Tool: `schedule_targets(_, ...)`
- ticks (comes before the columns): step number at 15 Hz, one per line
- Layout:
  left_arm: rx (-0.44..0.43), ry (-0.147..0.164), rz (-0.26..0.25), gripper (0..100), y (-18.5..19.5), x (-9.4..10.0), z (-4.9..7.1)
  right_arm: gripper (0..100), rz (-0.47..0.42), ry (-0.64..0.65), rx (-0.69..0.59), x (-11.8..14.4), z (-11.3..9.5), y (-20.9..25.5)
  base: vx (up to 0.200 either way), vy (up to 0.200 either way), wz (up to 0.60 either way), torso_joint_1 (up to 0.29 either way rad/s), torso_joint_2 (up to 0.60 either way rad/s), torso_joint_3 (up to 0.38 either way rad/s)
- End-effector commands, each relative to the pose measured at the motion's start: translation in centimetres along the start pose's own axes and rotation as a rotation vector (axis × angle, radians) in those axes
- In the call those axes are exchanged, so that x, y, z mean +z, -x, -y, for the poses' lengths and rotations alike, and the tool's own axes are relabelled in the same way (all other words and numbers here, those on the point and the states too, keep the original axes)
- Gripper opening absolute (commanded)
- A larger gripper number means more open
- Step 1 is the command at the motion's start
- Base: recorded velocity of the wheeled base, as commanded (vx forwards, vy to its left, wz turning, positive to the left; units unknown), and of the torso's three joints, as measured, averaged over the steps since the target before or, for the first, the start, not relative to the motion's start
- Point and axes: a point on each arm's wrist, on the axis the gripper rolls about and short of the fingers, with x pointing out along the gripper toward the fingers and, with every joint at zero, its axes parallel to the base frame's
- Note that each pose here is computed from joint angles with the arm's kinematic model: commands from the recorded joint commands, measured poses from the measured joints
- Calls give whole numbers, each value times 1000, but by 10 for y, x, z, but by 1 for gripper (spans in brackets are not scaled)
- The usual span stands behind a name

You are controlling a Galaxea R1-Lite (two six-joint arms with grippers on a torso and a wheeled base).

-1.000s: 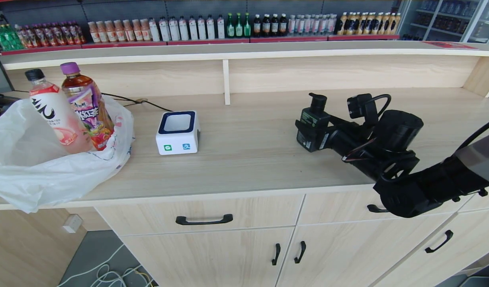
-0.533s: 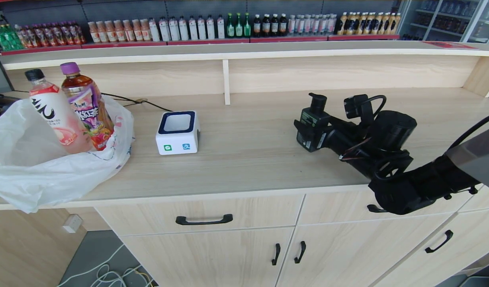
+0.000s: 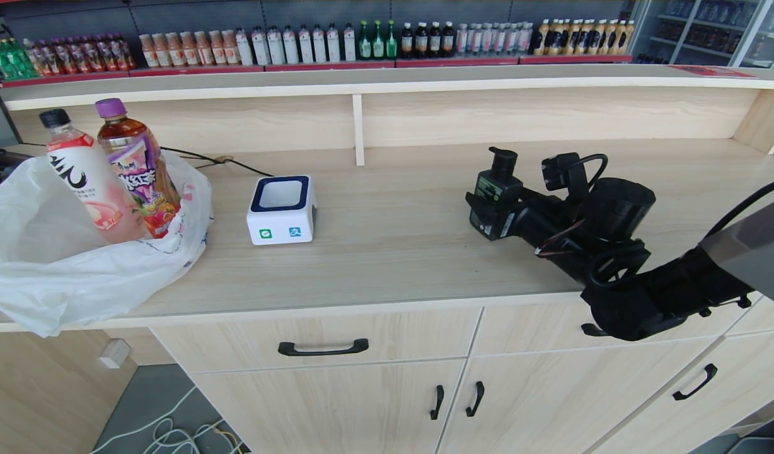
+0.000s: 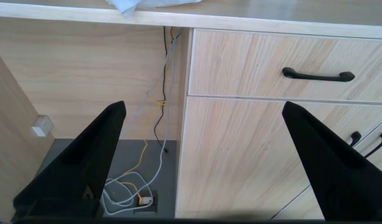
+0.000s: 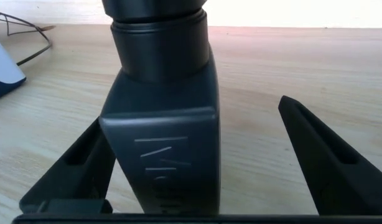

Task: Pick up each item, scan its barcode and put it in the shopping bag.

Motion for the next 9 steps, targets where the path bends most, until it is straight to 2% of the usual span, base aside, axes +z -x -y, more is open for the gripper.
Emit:
schedule_targets(1, 0, 0, 0, 100, 0, 0, 0, 0, 0, 0, -1, -1, 0, 0, 0, 0, 0, 0, 0, 0)
schedule_targets(9, 0, 0, 0, 100, 0, 0, 0, 0, 7, 1, 2, 2, 0, 0, 0, 0, 0, 0, 0, 0)
